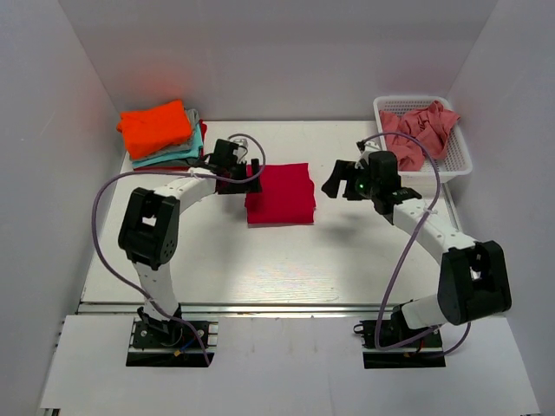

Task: Fold and stack the t-shirts
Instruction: Put the neatly folded tshirt into the corner of the board with the left arm

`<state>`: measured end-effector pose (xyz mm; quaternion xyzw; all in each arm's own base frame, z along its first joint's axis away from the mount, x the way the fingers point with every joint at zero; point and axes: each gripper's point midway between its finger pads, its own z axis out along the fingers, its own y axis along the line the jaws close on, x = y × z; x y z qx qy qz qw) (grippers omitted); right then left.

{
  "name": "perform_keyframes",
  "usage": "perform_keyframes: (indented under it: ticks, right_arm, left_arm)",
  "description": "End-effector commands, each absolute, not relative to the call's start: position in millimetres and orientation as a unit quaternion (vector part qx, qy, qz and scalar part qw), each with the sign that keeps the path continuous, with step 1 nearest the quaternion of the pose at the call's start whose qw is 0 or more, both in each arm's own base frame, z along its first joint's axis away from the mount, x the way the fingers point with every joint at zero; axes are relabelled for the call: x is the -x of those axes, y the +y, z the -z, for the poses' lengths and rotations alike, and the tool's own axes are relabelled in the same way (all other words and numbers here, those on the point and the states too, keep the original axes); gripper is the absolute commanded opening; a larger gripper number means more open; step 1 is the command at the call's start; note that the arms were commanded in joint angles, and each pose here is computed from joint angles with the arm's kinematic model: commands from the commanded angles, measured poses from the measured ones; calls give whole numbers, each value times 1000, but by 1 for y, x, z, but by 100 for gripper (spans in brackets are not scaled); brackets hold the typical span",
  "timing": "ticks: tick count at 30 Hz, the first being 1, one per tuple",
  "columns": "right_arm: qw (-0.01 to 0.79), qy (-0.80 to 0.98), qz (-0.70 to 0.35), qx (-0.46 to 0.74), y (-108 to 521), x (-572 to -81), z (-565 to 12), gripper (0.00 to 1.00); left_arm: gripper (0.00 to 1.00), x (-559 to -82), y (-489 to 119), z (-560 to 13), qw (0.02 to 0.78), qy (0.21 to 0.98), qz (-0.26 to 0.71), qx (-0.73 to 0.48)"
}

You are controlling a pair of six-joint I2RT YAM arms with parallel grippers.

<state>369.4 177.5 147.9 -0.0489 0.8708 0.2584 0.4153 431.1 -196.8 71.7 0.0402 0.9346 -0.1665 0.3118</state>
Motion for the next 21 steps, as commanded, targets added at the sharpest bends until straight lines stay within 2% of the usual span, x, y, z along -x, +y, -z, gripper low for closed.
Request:
perform_keyframes:
  ticks: [1, 9, 14, 20, 21]
  right_arm:
    - [448, 870, -203, 25, 151, -368, -157, 91]
    - [469, 870, -152, -4, 123, -352, -160, 91]
    - [490, 862, -125, -24, 108, -348, -166, 91]
    - [518, 847, -89, -77, 84, -343, -171, 91]
    - [520, 846, -80, -85, 80, -341, -168, 91]
  left_arm:
    - [100, -427, -202, -66, 303, 939, 159, -37]
    - [100, -426, -211, -18, 264, 952, 150, -39]
    - [83, -422, -223, -5, 256, 949, 173, -62]
    - [82, -406, -246, 1, 271, 932, 219, -102]
    - [70, -408, -254, -3, 280, 925, 231, -110]
